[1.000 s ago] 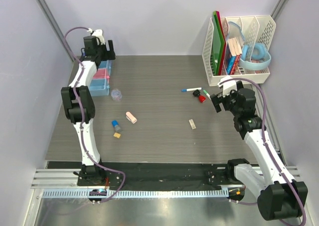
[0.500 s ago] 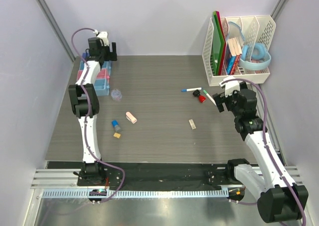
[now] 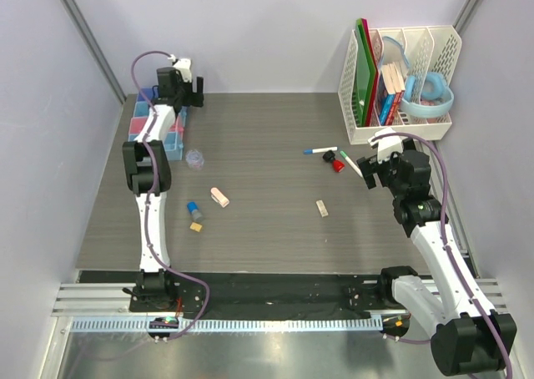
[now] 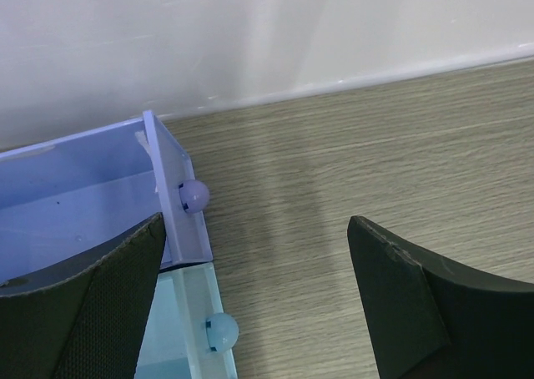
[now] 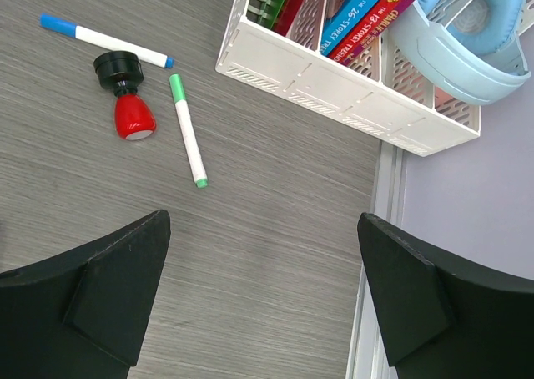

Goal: Sort the stationery into containers
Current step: Move the storage box to the center of the board.

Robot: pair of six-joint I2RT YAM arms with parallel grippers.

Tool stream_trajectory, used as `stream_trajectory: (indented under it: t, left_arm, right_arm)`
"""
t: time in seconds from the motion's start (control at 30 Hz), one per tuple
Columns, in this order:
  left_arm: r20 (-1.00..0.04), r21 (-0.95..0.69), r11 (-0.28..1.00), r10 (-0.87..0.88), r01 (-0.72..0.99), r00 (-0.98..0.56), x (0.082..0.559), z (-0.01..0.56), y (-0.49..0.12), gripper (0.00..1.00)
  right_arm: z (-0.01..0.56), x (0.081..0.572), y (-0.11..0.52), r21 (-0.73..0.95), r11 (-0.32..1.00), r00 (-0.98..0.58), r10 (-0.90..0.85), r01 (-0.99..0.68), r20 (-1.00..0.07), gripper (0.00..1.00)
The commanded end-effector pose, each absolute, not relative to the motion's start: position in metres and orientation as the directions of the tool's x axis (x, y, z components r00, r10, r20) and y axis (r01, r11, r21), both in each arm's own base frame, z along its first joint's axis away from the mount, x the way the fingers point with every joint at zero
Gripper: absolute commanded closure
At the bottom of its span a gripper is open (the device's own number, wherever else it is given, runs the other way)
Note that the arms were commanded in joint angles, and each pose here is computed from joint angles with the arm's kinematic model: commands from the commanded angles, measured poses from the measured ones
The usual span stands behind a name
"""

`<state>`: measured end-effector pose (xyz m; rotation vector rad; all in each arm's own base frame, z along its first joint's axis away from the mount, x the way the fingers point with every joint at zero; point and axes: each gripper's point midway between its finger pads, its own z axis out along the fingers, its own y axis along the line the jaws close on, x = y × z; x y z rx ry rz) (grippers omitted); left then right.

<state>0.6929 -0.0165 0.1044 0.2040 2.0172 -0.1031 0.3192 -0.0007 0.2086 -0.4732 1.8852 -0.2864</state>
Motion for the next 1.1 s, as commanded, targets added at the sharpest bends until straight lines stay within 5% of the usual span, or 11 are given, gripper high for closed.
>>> stream_trajectory:
  t: [0.0,0.47,1.07]
  left_arm:
    - [-0.918,0.061,0.972,0.144,0.228,-0.370,0.703,0.114,-0.022,0.11]
    - [-0.925,0.080,0.938,0.196,0.337,-0.325,0.697,0.123,-0.065,0.12]
    - [-0.875,-0.027,0.778,0.285,0.627,-0.392,0.609,0.113,-0.194,0.16]
  right_arm:
    - [0.229,0.321,-0.003,-0.416,0.898,-0.262,-0.440,-0.144,-0.859,0.00]
    - [0.231,0.322,-0.003,-0.417,0.898,-0.253,-0.440,-0.142,-0.862,0.00]
    - [0.227,0.323,0.002,-0.410,0.896,-0.246,-0.441,-0.168,-0.863,0.00]
